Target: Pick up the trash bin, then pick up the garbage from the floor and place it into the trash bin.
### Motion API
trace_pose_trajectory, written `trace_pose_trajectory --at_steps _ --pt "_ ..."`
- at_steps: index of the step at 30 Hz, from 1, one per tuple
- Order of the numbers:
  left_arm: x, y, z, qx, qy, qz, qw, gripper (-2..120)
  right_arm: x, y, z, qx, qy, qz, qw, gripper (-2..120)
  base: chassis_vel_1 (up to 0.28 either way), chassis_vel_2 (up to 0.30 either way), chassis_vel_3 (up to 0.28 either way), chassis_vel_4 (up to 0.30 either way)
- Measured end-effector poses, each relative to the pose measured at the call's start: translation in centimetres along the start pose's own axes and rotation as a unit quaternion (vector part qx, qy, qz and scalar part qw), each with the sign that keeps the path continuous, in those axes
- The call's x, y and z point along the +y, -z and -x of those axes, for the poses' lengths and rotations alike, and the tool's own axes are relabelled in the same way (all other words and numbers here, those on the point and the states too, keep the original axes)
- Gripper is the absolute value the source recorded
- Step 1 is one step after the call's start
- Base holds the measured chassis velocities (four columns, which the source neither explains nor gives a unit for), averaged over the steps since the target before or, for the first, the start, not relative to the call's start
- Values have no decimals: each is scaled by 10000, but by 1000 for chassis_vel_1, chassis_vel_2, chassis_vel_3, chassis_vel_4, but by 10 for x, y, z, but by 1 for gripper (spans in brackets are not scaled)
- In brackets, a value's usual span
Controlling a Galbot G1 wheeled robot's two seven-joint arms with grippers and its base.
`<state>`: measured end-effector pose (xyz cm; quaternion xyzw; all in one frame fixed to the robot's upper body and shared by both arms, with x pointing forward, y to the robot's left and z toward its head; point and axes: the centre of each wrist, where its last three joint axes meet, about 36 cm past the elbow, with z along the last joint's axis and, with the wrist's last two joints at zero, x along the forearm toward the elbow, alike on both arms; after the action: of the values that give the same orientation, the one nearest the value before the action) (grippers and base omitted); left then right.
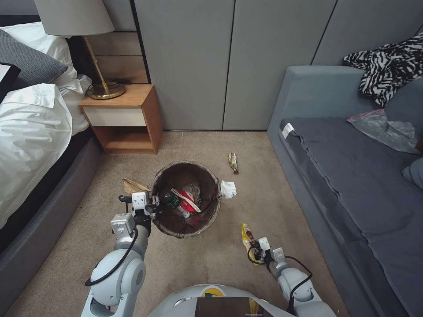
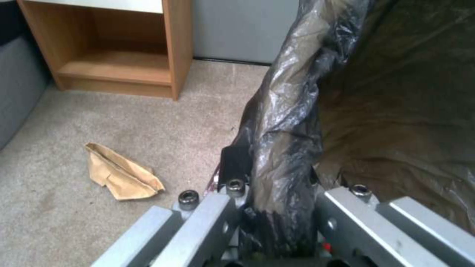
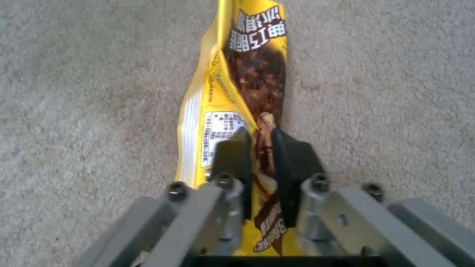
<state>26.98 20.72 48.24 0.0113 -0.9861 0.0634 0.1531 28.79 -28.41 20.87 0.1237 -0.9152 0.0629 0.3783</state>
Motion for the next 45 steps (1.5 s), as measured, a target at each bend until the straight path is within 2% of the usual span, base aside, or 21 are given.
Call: trace_pose_trajectory --at_steps 1,3,23,29,31,32,34,36,38,39,42,43,44,45 --pt "0 0 0 -1 -1 -1 10000 2 0 0 0 -10 1 0 10000 2 0 0 0 0" --pt "0 0 0 -1 -1 -1 10000 2 0 -1 0 -17 1 1 10000 0 0 0 0 0" --pt "-1 0 0 -5 -13 -4 10000 2 -1 -5 0 -204 -102 -52 9997 0 0 0 0 0" --pt "-1 -1 0 1 -6 -6 10000 2 6 15 -13 -732 -310 -64 9968 0 0 0 0 0" --pt "-2 -2 1 14 -9 -1 10000 2 11 33 -26 -1214 -407 -71 9917 0 0 0 0 0" --pt "-2 -2 1 14 -9 -1 10000 2 11 33 -26 -1214 -407 -71 9917 0 0 0 0 0" --pt "-2 -3 1 21 -15 3 10000 2 17 46 -37 -1632 -472 -95 9854 0 0 0 0 0" --pt "-2 -3 1 22 -15 4 10000 2 17 46 -37 -1651 -475 -96 9851 0 0 0 0 0" --pt "-2 -3 1 25 -11 9 10000 2 27 63 -50 -2414 -457 -123 9693 0 0 0 0 0" --pt "-2 -3 1 25 -11 9 10000 2 27 63 -50 -2414 -457 -123 9693 0 0 0 0 0" --pt "-3 -4 1 35 -16 11 10000 2 37 80 -56 -3336 -237 -100 9424 0 0 0 0 0" --pt "-3 -4 1 35 -16 11 10000 2 37 80 -56 -3336 -237 -100 9424 0 0 0 0 0" --pt "-4 -4 1 47 -30 7 10000 2 39 86 -58 -3610 -113 -114 9324 0 0 0 0 0" --pt "-6 -6 1 72 -65 -4 10000 2 43 99 -63 -4037 102 -144 9147 0 0 0 0 0"
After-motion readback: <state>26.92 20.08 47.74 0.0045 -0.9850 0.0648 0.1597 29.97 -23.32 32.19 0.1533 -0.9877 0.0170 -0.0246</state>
